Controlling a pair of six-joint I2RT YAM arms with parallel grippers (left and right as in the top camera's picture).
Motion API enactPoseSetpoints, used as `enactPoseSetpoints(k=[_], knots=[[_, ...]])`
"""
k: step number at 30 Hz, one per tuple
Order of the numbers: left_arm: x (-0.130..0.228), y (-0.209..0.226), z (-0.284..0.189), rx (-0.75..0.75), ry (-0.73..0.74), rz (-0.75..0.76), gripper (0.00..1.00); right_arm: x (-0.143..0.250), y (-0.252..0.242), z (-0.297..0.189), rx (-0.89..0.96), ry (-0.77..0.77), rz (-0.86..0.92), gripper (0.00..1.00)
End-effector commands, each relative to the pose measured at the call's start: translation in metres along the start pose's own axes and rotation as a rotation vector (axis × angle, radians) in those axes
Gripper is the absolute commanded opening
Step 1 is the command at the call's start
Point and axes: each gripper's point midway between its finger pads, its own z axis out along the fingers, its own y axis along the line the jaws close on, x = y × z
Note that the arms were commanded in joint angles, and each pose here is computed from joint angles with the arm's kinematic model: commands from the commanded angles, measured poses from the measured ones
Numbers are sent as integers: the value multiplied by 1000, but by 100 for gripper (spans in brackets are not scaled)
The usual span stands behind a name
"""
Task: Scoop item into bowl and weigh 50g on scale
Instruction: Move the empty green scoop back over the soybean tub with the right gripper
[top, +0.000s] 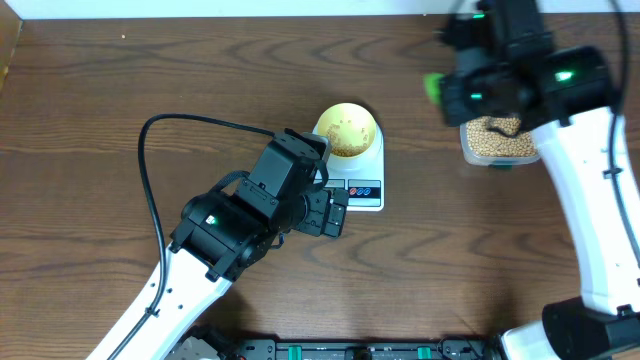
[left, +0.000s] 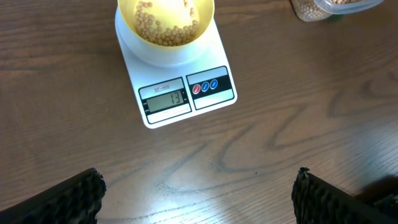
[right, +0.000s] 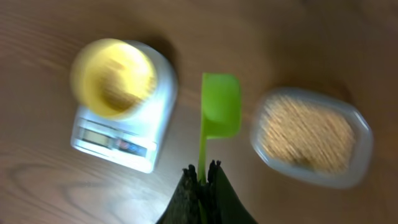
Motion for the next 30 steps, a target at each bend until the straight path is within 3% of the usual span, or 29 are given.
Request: enactPoseSetpoints(k=[1,15,22,30], knots=[[-4,-2,-5,8,-14,0,98,13,-46,-2,115,50,103,1],[-4,-2,-5,8,-14,0,98,37,-119,-1,259,87,319,1],[-4,-2,-5,8,-14,0,98,72,-133,35,352,195,368,1],[-4,-2,-5,8,-14,0,98,82,-140,64,374,190,393,1]])
